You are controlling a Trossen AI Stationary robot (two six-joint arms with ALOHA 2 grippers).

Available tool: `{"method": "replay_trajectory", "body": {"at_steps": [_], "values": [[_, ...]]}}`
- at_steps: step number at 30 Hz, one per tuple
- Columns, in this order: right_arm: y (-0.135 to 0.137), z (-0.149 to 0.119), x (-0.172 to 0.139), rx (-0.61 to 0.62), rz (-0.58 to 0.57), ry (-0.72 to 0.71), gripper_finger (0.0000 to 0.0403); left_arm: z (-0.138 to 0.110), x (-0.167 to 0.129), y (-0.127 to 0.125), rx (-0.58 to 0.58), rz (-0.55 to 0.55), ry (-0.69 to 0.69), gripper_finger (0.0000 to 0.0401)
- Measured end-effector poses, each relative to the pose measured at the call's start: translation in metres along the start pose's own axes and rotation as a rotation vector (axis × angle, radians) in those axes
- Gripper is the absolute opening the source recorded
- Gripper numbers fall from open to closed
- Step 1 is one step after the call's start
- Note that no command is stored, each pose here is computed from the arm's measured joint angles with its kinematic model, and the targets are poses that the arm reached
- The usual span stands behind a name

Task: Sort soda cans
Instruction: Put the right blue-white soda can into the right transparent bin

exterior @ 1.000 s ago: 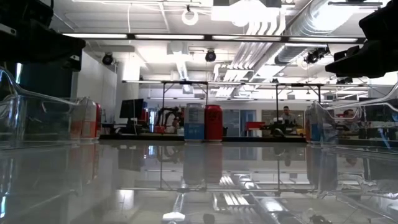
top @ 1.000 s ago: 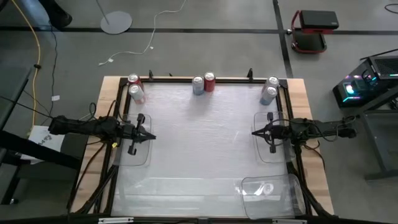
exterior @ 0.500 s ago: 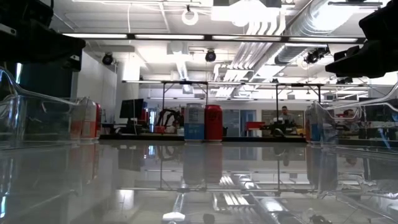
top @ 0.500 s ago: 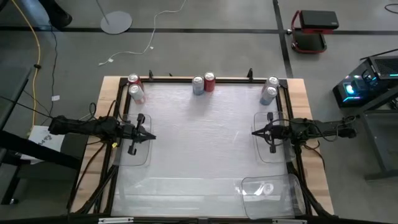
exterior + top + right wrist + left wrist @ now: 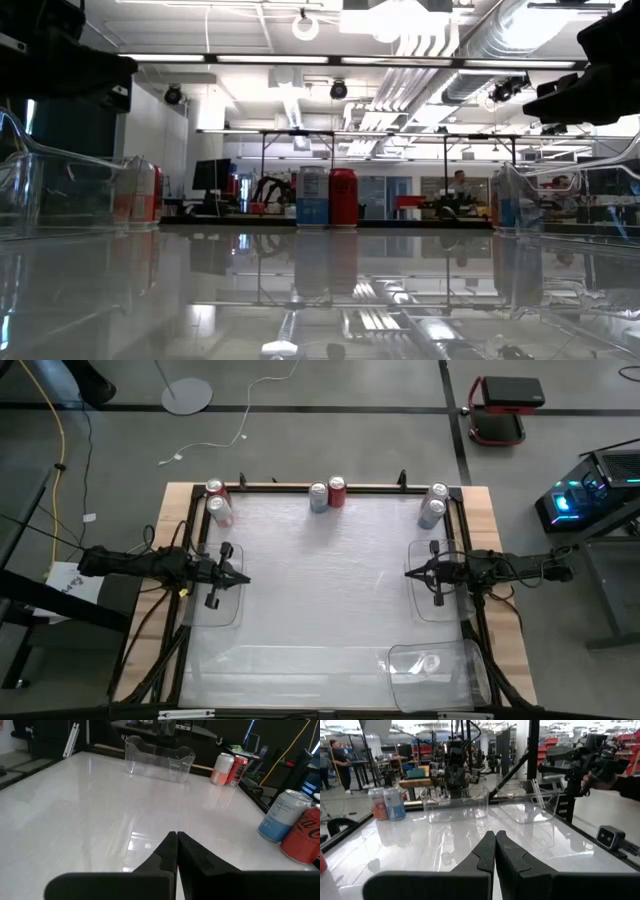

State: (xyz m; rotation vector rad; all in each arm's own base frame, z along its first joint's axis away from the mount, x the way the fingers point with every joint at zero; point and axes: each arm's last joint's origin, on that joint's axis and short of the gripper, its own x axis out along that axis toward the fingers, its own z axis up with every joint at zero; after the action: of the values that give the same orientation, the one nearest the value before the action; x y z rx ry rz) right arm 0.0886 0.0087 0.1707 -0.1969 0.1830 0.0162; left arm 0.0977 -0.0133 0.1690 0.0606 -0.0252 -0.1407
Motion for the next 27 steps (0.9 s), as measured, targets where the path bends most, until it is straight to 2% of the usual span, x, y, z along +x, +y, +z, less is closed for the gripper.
{"method": "replay_trajectory", "body": {"at_steps": [4,9,10,13,16,20,27], "values": [[-0.001,0.013,-0.001,0.236,0.036,-0.136,0.0,0.006,0.0,0.0,-0.005,0.004,-0.06,0.0],[-0.007,0.04,-0.009,0.438,0.054,-0.434,0.0,0.01,-0.001,0.001,-0.005,0.006,-0.102,0.0],[-0.008,0.046,-0.012,0.453,0.057,-0.504,0.0,0.01,0.0,0.001,-0.005,0.006,-0.1,0.0],[-0.012,0.06,-0.022,0.398,0.039,-0.68,0.0,0.01,0.0,0.001,-0.005,0.006,-0.1,0.0],[-0.017,0.075,-0.032,0.38,0.008,-0.755,0.0,0.01,0.0,0.001,-0.005,0.006,-0.1,0.0],[-0.025,0.093,-0.044,0.397,-0.109,-0.703,0.0,0.009,0.0,0.001,-0.005,0.009,-0.099,0.0],[-0.039,0.127,-0.052,0.414,-0.353,-0.39,0.0003,0.009,-0.001,0.003,-0.009,0.093,-0.093,0.0]]}}
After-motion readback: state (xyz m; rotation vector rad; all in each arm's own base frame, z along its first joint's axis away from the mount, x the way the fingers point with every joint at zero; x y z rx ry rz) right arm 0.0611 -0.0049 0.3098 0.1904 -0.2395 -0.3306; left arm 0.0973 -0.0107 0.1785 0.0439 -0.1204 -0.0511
